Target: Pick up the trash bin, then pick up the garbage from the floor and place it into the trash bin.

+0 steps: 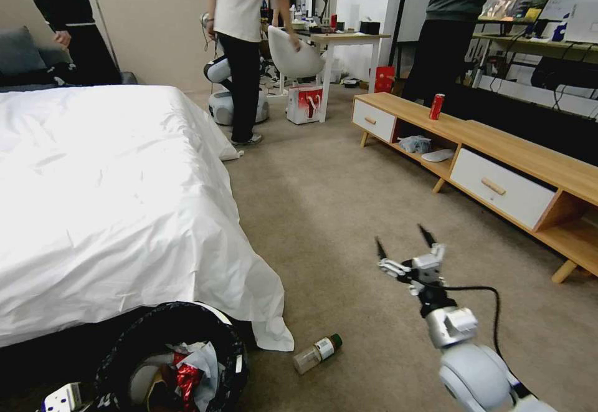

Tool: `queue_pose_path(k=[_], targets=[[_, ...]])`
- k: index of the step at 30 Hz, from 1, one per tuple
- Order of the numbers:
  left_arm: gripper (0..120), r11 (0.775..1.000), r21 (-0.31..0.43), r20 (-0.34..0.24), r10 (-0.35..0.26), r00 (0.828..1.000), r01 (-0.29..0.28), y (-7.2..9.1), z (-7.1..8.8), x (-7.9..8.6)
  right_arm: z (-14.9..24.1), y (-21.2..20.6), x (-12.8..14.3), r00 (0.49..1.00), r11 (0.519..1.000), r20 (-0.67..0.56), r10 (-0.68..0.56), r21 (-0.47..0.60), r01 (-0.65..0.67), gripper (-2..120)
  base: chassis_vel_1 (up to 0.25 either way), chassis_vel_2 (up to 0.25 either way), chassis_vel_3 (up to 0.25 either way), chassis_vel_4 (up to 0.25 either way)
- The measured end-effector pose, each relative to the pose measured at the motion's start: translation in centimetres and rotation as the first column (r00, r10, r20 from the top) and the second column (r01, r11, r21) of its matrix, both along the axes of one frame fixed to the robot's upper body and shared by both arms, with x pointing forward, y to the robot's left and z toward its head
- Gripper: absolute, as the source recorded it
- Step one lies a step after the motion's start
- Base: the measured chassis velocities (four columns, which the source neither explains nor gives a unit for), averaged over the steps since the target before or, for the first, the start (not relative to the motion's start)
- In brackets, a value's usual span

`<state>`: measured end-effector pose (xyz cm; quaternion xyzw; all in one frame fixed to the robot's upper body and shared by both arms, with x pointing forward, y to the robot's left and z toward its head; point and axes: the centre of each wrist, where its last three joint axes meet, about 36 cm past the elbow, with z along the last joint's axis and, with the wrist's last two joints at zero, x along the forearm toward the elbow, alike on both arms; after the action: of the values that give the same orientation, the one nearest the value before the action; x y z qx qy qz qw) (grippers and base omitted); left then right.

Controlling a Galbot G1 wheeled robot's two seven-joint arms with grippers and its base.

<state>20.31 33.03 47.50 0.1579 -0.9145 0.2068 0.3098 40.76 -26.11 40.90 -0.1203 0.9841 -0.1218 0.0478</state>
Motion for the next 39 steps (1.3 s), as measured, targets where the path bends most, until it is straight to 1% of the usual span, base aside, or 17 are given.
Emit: queue_pose_path(k=[3,9,12,13,15,16,18,21,23,24,25,27,28,29,30,32,39], targets=[[0,1.0,-0.003,-0.008,-0.004,1.0,0.004,0.0,-0.3,0.0,0.7,1.8,0.9,0.985,1.0,-0.17,0.0,-0.02,-0.004,100,0.0,0.0,0.0,0.0],[0,1.0,-0.004,-0.009,-0.004,1.0,0.004,0.0,-0.3,0.0,1.0,3.1,1.2,0.972,0.999,-0.232,0.02,-0.028,-0.027,100,0.0,0.0,0.0,0.0],[0,1.0,-0.007,-0.004,-0.005,1.0,0.005,0.1,-0.5,0.3,3.2,7.1,2.2,0.895,0.992,-0.433,0.106,-0.017,-0.125,100,0.0,0.0,0.0,0.0],[0,1.0,-0.007,-0.004,-0.005,1.0,0.005,0.1,-0.5,0.3,3.2,7.1,2.2,0.895,0.992,-0.433,0.106,-0.017,-0.125,100,0.0,0.0,0.0,0.0],[0,1.0,-0.01,-0.008,-0.004,1.0,0.004,0.1,-0.7,0.3,3.2,9.3,2.0,0.82,0.976,-0.548,0.165,-0.031,-0.217,100,0.0,0.0,0.0,0.0],[0,1.0,-0.01,-0.008,-0.004,1.0,0.004,0.1,-0.7,0.3,3.2,9.3,2.0,0.82,0.976,-0.548,0.165,-0.031,-0.217,100,0.0,0.0,0.0,0.0],[0,1.0,-0.012,-0.006,-0.003,1.0,0.003,0.1,-0.8,0.4,2.1,11.8,1.7,0.752,0.94,-0.627,0.205,-0.089,-0.33,100,0.0,0.0,0.0,0.0],[0,1.0,-0.013,-0.007,-0.003,1.0,0.002,0.1,-0.8,0.5,1.8,12.9,1.9,0.721,0.916,-0.657,0.223,-0.112,-0.385,100,0.0,0.0,0.0,0.0],[0,1.0,-0.015,-0.008,0.0,1.0,0.0,0.1,-1.0,0.5,1.5,14.1,2.5,0.678,0.871,-0.696,0.237,-0.156,-0.465,100,0.0,0.0,0.0,0.0],[0,1.0,-0.015,-0.008,0.0,1.0,0.0,0.1,-1.0,0.5,1.5,14.1,2.5,0.678,0.871,-0.696,0.237,-0.156,-0.465,100,0.0,0.0,0.0,0.0],[0,1.0,-0.016,-0.006,0.001,1.0,-0.001,0.1,-1.0,0.5,1.4,14.5,3.1,0.664,0.841,-0.711,0.233,-0.196,-0.504,100,0.0,0.0,0.0,0.0],[0,1.0,-0.017,-0.006,0.002,1.0,-0.002,0.1,-1.0,0.5,1.4,14.7,3.3,0.662,0.829,-0.712,0.232,-0.211,-0.518,100,0.0,0.0,0.0,0.0],[0,1.0,-0.019,-0.004,0.003,1.0,-0.003,0.1,-1.1,0.6,1.2,15.0,3.9,0.661,0.787,-0.712,0.239,-0.256,-0.561,100,0.0,0.0,0.0,0.0],[0,1.0,-0.019,-0.004,0.003,1.0,-0.003,0.1,-1.1,0.6,1.2,15.0,3.9,0.661,0.787,-0.712,0.239,-0.256,-0.561,100,0.0,0.0,0.0,0.0],[0,1.0,-0.02,-0.003,0.004,1.0,-0.004,0.1,-1.1,0.6,1.1,14.8,4.7,0.644,0.738,-0.72,0.257,-0.284,-0.612,100,0.0,0.0,0.0,0.0],[0,1.0,-0.021,-0.002,0.006,1.0,-0.006,0.1,-1.2,0.6,0.6,14.6,5.8,0.62,0.676,-0.733,0.281,-0.307,-0.67,100,0.0,0.0,0.0,0.0],[0,1.0,-0.026,0.0,0.009,1.0,-0.009,0.0,-1.4,0.7,-1.3,13.6,7.7,0.613,0.598,-0.722,0.32,-0.348,-0.722,100,0.0,0.0,0.0,0.0]])
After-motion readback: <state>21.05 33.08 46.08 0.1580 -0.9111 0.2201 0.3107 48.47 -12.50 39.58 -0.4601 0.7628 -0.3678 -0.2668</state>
